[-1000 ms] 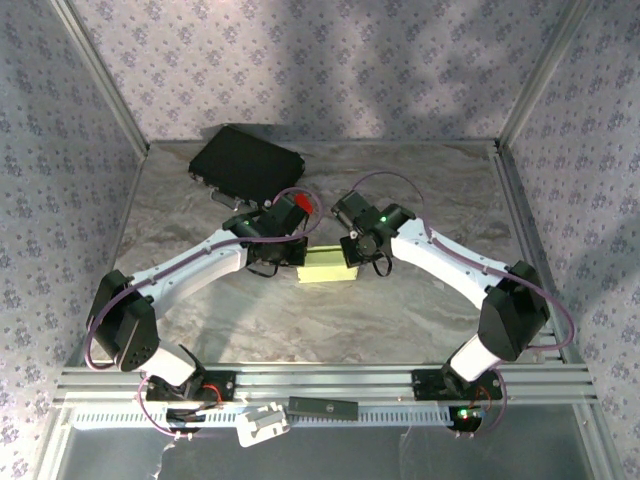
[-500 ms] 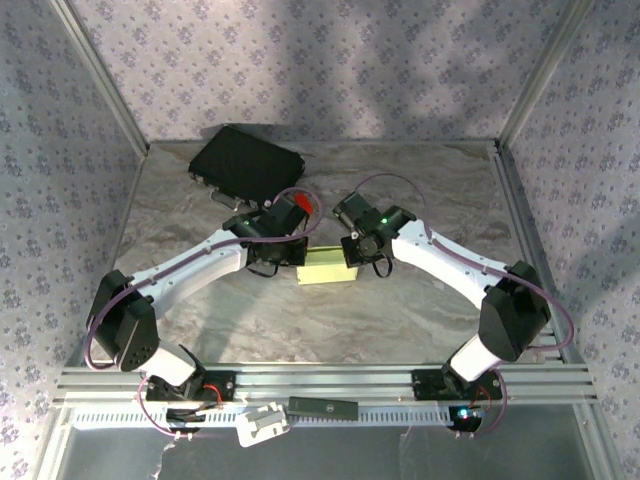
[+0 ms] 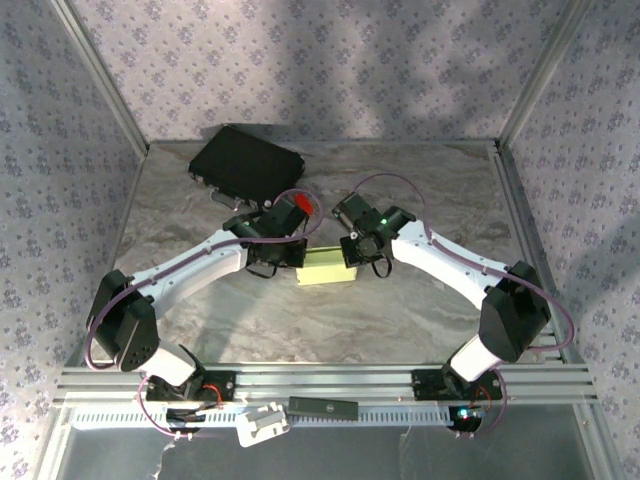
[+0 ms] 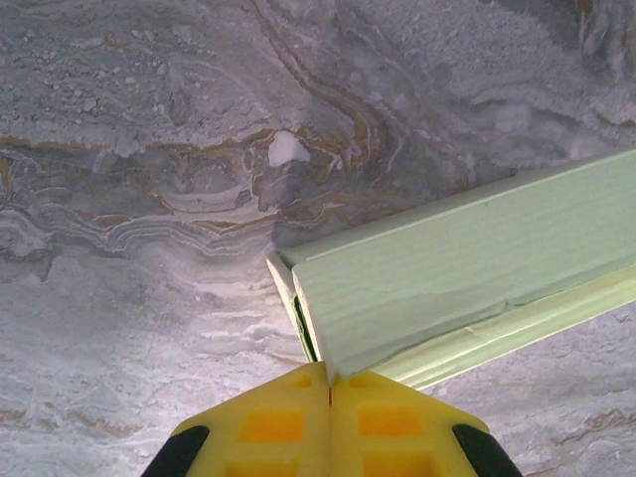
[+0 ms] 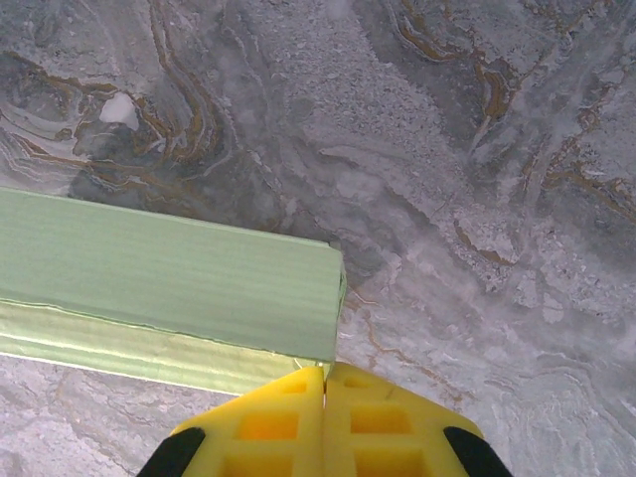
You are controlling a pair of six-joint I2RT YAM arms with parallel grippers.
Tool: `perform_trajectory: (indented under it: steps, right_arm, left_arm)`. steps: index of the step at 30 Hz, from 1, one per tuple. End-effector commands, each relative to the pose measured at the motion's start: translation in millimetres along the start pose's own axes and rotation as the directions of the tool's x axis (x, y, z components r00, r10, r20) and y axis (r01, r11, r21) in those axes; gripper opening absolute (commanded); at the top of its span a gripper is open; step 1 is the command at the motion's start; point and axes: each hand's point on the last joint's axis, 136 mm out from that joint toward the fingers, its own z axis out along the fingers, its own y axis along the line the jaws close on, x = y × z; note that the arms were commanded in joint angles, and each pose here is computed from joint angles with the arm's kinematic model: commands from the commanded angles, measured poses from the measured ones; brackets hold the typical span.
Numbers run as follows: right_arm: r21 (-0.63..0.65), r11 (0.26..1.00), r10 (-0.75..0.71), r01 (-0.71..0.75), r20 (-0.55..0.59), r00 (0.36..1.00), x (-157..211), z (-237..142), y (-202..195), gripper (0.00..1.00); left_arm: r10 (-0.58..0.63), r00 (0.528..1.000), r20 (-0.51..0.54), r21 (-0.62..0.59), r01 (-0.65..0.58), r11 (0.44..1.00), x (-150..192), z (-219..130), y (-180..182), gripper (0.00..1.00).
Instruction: Fold the paper box
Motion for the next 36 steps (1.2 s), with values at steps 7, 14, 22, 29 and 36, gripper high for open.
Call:
perform_trajectory:
  steps: [7,14,22,29,36]
  right_arm:
    - [-0.034,0.999,0.002,-0.002,0.014,1.0,1,-4,9,0.0]
    - [-0.023,1.0,-0.008,0.008,0.006,1.0,8,3,9,0.0]
    - [-0.027,1.0,-0.013,0.014,0.027,1.0,12,-2,11,0.0]
    - [-0.086,0.996,0.038,-0.034,0.038,0.999,23,-19,13,0.35]
    - [-0.283,0.928,0.278,-0.241,0.097,0.956,28,-47,16,0.52]
  left_arm:
    - [0.045,0.999,-0.017,0.018,-0.045,0.999,2,-1,-6,0.0]
    - [0.014,1.0,-0.008,0.038,-0.014,0.999,9,9,-6,0.0]
    - [0.003,1.0,-0.009,0.039,-0.003,0.999,17,12,-5,0.0]
    - [0.004,1.0,0.001,0.034,-0.004,0.999,16,8,-6,0.0]
    - [0.007,1.0,0.008,0.03,-0.007,1.0,17,9,-8,0.0]
